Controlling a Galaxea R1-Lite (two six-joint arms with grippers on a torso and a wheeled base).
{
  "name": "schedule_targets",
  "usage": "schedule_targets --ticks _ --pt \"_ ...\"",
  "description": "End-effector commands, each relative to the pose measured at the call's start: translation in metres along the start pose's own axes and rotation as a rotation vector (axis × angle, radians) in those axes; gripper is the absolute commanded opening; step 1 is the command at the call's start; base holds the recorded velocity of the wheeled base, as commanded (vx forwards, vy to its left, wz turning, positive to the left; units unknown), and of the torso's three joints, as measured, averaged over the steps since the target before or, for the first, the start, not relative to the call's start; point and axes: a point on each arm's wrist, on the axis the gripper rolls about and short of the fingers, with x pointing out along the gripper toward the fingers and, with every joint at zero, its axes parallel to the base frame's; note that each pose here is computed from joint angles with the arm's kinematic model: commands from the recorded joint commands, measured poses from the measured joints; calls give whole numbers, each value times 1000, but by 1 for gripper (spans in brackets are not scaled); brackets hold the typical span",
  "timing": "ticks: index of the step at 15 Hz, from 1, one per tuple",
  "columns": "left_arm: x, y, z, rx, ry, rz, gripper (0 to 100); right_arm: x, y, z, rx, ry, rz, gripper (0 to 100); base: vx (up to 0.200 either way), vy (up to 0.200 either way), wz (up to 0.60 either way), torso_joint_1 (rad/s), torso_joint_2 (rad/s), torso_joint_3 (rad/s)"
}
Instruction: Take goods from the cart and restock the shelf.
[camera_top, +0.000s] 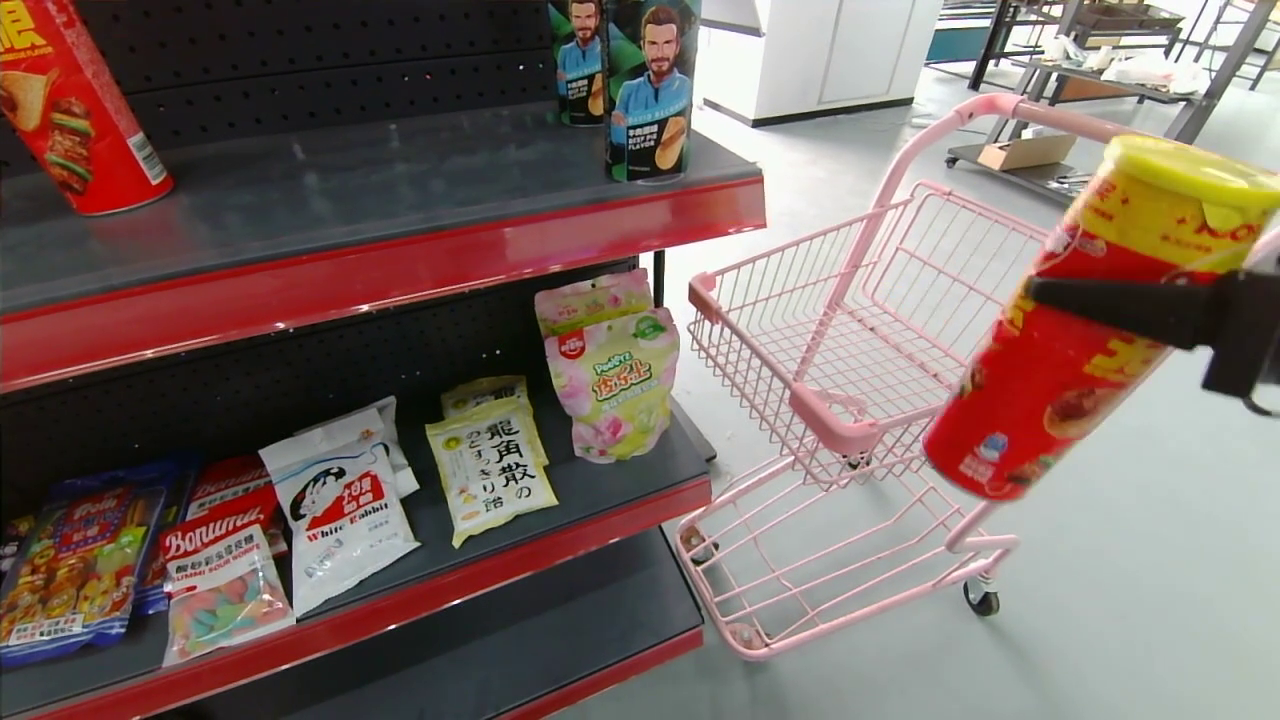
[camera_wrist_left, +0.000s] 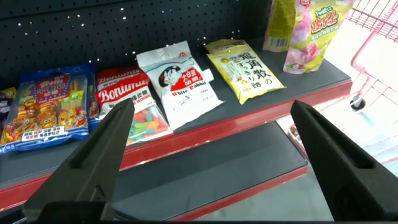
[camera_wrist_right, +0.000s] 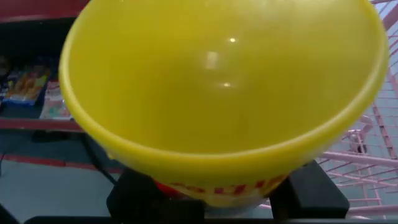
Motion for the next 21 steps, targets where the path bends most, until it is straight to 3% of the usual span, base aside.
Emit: schedule_targets --ticks 1,9,21 --pt "0 0 0 0 2 1 100 -37 27 -18 -48 -32 109 0 0 0 0 0 0 0" --pt "0 0 0 0 2 1 100 -27 26 -18 -55 -4 123 0 0 0 0 3 -19 -16" --pt "0 0 0 0 2 1 100 -20 26 -18 -98 8 130 0 0 0 0 120 -470 -348"
